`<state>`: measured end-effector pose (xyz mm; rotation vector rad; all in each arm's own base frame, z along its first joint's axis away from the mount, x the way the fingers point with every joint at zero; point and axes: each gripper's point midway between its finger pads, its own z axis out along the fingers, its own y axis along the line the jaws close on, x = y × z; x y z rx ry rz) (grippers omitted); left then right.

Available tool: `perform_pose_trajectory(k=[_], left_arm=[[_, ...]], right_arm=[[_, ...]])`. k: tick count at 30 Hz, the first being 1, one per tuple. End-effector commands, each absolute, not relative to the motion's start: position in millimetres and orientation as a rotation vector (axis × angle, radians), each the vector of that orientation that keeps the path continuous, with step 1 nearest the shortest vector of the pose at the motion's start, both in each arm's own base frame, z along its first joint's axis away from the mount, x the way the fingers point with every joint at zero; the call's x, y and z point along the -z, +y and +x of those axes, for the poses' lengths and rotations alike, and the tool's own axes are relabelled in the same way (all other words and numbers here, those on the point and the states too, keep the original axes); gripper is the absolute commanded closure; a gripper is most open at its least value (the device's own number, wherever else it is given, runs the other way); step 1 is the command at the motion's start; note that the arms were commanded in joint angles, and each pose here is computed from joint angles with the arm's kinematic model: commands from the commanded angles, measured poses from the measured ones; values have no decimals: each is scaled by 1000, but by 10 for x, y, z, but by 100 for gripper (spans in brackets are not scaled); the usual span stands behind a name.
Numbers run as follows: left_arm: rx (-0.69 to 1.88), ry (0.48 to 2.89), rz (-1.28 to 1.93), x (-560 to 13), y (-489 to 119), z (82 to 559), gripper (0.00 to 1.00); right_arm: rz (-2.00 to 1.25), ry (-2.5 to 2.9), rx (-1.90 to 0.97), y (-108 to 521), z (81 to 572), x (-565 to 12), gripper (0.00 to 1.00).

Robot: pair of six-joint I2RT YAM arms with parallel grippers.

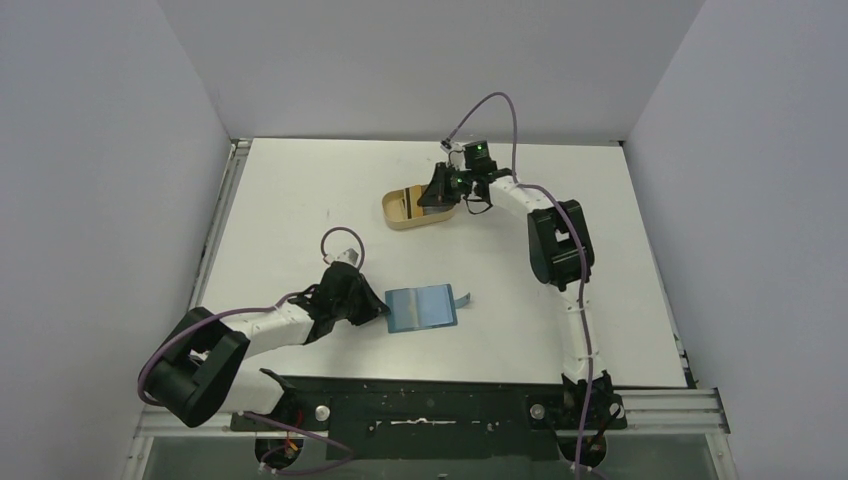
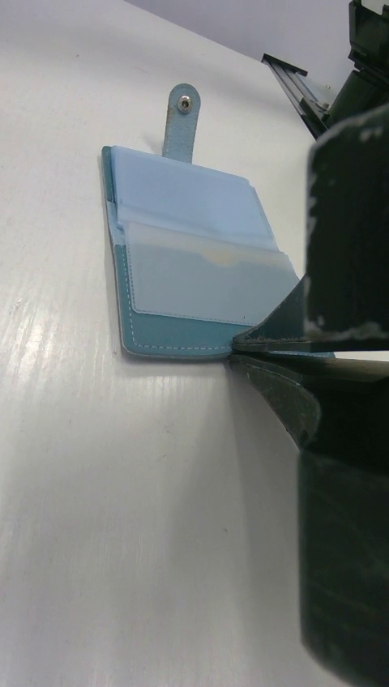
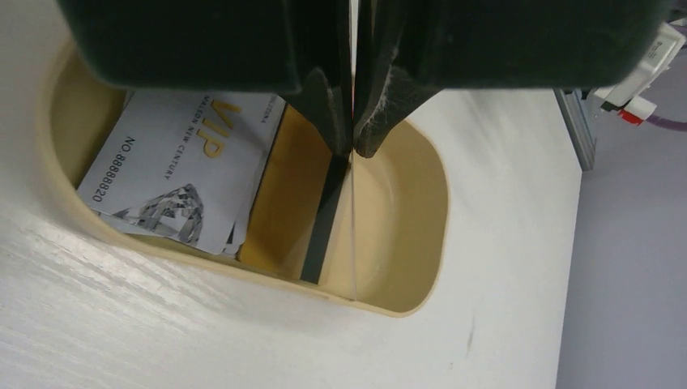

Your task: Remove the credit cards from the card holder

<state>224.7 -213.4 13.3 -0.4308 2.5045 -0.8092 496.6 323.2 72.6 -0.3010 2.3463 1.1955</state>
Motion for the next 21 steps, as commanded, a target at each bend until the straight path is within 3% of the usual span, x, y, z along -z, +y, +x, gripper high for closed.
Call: perform_pose_trajectory(k=[1,14,21], left_arm=[[783,2536,-424,-45,-2085,2155,100],[785,2540,-430,-31,-2067,2122,100],[788,2535,-430,-38,-2064,2119,100]], right_arm=[[-355,2318,-1159,3310,5057,-806,100],[-376,2351,-1124,3405,5087,-704,100],[-377,2354,-1101,3376,5106,-759,91]])
